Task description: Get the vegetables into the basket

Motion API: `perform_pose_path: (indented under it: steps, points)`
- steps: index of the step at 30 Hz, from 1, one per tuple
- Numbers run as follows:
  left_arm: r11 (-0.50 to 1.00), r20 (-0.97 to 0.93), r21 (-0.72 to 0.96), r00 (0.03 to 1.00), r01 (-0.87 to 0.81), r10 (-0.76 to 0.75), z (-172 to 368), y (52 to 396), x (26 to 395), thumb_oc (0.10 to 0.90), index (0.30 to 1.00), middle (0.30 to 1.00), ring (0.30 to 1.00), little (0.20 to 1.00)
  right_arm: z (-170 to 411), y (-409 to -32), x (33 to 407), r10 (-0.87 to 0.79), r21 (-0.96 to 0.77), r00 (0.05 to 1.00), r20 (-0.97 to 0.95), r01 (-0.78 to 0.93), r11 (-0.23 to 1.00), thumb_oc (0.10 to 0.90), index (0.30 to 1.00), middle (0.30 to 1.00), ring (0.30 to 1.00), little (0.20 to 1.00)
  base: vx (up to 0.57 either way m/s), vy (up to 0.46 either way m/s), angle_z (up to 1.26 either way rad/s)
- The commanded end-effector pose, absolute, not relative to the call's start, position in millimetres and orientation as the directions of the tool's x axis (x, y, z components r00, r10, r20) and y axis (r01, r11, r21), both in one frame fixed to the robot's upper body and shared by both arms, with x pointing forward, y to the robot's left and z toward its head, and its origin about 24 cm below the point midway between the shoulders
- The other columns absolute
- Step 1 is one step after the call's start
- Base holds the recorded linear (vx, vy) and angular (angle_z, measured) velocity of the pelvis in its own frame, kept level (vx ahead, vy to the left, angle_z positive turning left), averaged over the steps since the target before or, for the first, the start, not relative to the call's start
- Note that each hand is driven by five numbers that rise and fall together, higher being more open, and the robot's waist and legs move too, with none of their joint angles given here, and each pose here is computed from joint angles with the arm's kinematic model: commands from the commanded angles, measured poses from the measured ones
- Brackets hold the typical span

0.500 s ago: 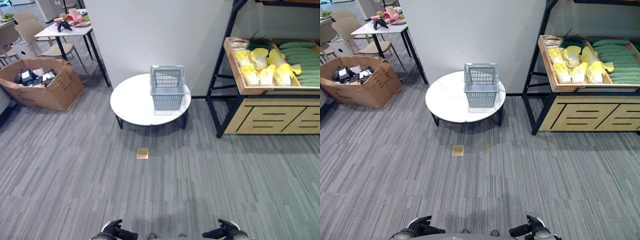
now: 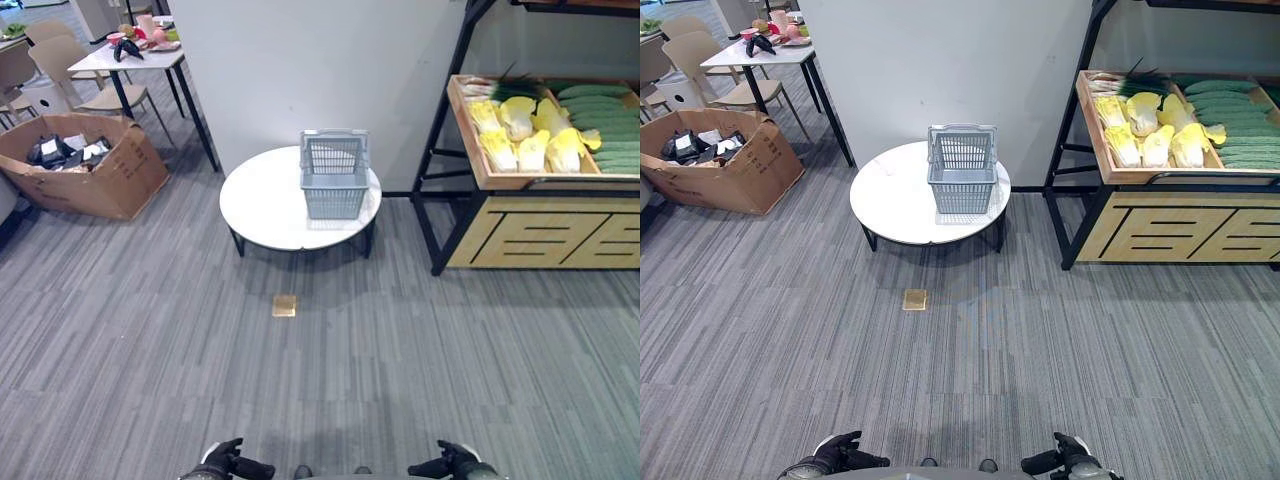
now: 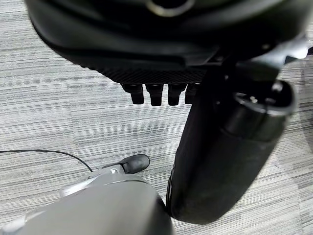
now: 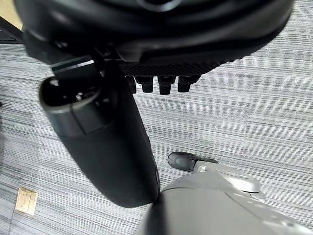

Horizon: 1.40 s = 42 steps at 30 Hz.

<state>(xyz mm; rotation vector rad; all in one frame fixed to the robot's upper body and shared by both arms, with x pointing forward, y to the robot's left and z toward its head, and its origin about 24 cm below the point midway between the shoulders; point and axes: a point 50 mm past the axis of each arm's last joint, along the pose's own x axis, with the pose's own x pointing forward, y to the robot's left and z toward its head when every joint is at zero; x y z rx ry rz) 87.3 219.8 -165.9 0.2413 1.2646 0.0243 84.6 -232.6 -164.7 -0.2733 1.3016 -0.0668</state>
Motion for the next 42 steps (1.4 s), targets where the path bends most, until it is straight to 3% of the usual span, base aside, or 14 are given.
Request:
perform_pose_path:
  steps: [1, 42]
  points:
    - [0.969, -0.959, 0.215, 0.214, 0.122, 0.186, -168.8, 230.3, 65.5, 0.900, 1.000, 1.000, 1.000, 1.000, -169.1, -231.2, 63.6, -0.197, -0.227, 0.193, -0.961, -0.144, 0.963, 0.900, 1.000, 1.000, 1.000, 1.000, 0.00, 0.000, 0.00]
    - [0.971, -0.962, 0.203, 0.209, 0.126, 0.174, -169.3, 228.6, 65.1, 0.900, 1.000, 1.000, 1.000, 1.000, -169.5, -232.5, 58.9, -0.196, -0.221, 0.175, -0.965, -0.140, 0.965, 0.900, 1.000, 1.000, 1.000, 1.000, 0.00, -0.002, 0.00]
